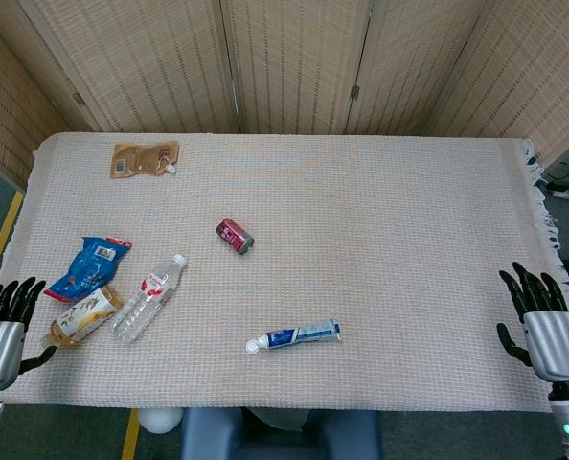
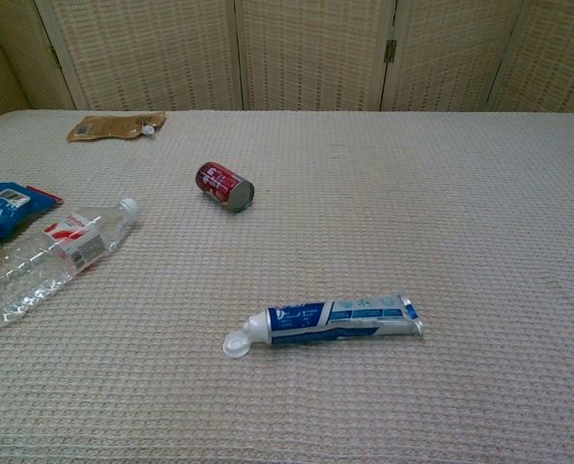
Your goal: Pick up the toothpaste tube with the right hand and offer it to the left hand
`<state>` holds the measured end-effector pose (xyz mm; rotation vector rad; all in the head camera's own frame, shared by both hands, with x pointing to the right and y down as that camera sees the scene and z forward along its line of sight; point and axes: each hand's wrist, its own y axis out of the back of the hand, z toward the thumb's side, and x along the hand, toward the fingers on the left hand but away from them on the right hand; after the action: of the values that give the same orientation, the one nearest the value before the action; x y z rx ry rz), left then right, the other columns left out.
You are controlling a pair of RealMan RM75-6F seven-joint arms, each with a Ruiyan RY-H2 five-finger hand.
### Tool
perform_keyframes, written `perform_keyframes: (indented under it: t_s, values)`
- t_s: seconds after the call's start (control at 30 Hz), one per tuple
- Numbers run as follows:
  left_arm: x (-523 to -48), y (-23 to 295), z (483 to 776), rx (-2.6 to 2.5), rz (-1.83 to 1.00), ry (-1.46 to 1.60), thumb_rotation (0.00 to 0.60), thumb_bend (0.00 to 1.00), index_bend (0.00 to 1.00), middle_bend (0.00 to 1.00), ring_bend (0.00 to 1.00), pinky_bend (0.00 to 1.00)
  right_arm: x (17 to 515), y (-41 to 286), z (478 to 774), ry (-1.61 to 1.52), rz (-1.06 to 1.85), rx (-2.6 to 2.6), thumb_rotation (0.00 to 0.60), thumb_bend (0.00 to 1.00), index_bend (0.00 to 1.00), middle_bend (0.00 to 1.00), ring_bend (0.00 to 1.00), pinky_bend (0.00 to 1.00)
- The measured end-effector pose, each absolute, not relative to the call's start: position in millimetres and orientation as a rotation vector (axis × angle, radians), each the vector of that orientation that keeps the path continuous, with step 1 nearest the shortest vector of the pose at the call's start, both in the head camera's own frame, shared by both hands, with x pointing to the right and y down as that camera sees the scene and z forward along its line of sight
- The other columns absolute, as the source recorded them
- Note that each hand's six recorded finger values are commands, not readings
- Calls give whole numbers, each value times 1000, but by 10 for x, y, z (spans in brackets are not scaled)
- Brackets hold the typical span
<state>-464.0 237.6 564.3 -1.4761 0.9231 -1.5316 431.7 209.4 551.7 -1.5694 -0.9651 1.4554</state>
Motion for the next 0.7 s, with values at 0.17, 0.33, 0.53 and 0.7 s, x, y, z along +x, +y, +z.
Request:
perform_keyframes:
  t_s: [0.17, 0.33, 0.53, 0.7]
  values:
    - [-4622, 2365, 5655, -1482, -1528, 916, 600, 183, 36, 88, 55, 0, 4315, 2082, 5522, -968, 1457, -1593, 600, 469, 0, 27, 86, 34]
    - [-4603, 2369, 5657, -1488, -1528, 914, 600, 184, 36, 88, 55, 0, 4289, 2072, 5527, -961, 1447, -1607, 600, 469, 0, 35, 90, 34]
    - [-4594, 2364, 5666, -1493, -1528, 914, 600, 184, 36, 88, 55, 0, 4223, 2063, 5546, -949, 1422, -1628, 600, 468, 0, 52, 99, 37]
    - [-4585, 2355, 5654, -1494, -1520, 922, 600, 183, 37, 88, 55, 0, 4067, 2039, 5584, -912, 1373, -1673, 600, 460, 0, 76, 125, 60]
